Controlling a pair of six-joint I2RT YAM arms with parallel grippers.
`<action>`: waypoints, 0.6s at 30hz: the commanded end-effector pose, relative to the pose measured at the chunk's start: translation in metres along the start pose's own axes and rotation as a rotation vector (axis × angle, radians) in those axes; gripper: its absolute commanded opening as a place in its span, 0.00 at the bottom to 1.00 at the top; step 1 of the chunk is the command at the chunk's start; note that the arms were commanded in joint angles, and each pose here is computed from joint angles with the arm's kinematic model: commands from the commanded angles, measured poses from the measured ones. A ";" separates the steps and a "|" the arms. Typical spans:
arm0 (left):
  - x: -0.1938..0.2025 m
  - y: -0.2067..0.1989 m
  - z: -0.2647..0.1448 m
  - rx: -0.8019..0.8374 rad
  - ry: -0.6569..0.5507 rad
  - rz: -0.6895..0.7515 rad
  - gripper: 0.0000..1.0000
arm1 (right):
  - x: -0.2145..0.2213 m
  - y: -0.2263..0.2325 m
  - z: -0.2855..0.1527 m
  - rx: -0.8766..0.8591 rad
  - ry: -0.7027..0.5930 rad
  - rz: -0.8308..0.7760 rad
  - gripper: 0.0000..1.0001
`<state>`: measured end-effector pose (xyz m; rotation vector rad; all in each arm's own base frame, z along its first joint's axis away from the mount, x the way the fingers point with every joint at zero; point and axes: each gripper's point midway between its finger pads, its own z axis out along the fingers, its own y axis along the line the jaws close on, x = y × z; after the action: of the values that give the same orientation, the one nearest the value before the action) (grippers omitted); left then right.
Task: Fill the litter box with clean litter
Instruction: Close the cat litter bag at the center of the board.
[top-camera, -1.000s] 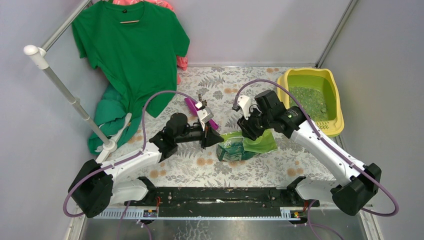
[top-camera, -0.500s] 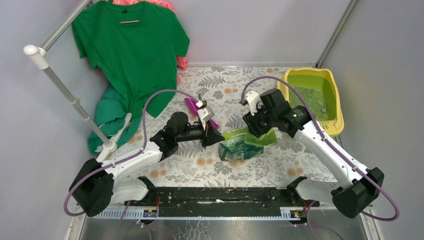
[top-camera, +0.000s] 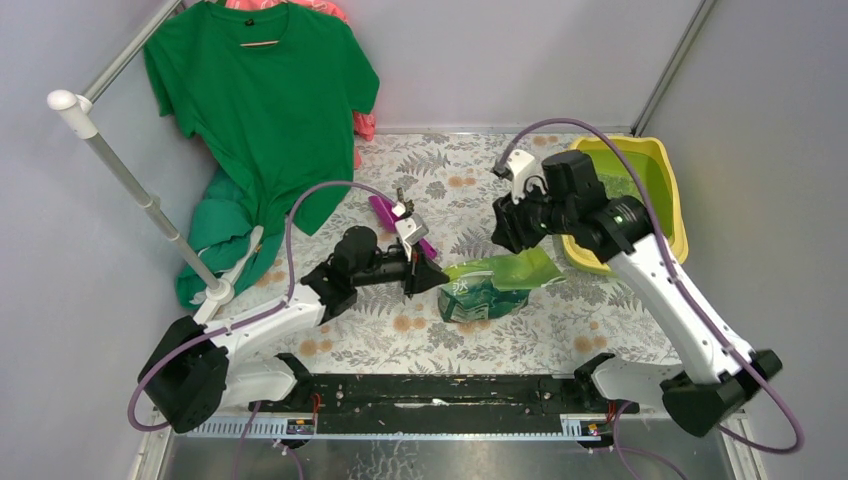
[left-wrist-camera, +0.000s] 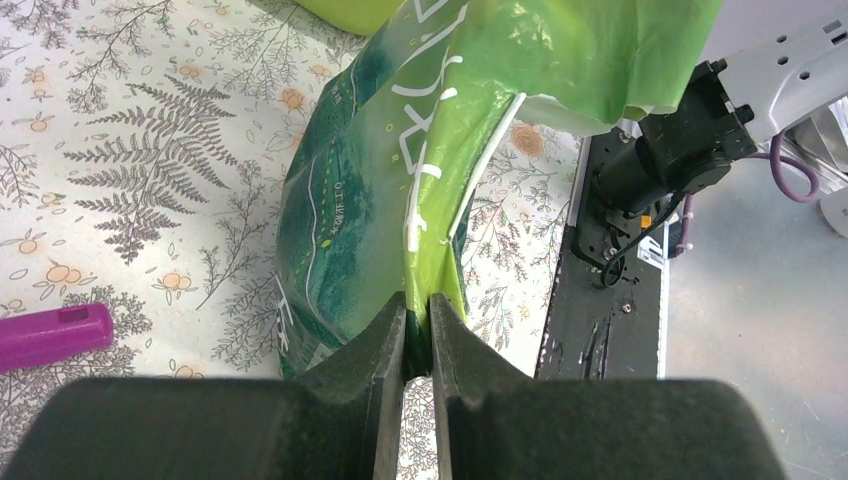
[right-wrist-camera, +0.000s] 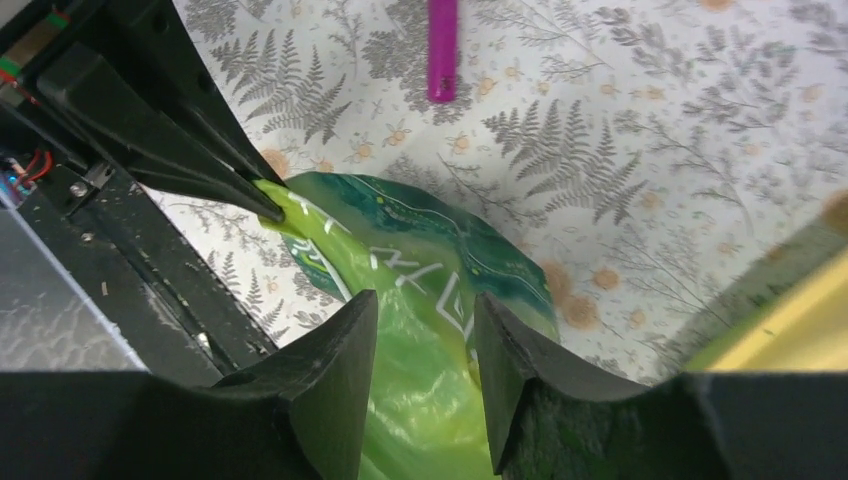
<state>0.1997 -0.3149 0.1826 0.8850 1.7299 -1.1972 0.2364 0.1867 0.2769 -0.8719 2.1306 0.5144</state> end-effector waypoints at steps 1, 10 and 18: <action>-0.006 -0.001 -0.001 -0.026 -0.061 0.011 0.19 | -0.023 0.011 0.032 -0.128 0.014 0.036 0.46; -0.007 0.001 -0.001 -0.123 -0.106 0.069 0.19 | -0.061 0.007 0.096 -0.208 0.096 0.077 0.41; 0.000 0.010 0.000 -0.192 -0.088 0.093 0.19 | -0.065 -0.022 0.153 -0.044 0.218 0.243 0.44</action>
<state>0.2013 -0.3148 0.1790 0.7919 1.7064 -1.0475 0.3404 0.2837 0.2316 -0.8587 2.3584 0.6752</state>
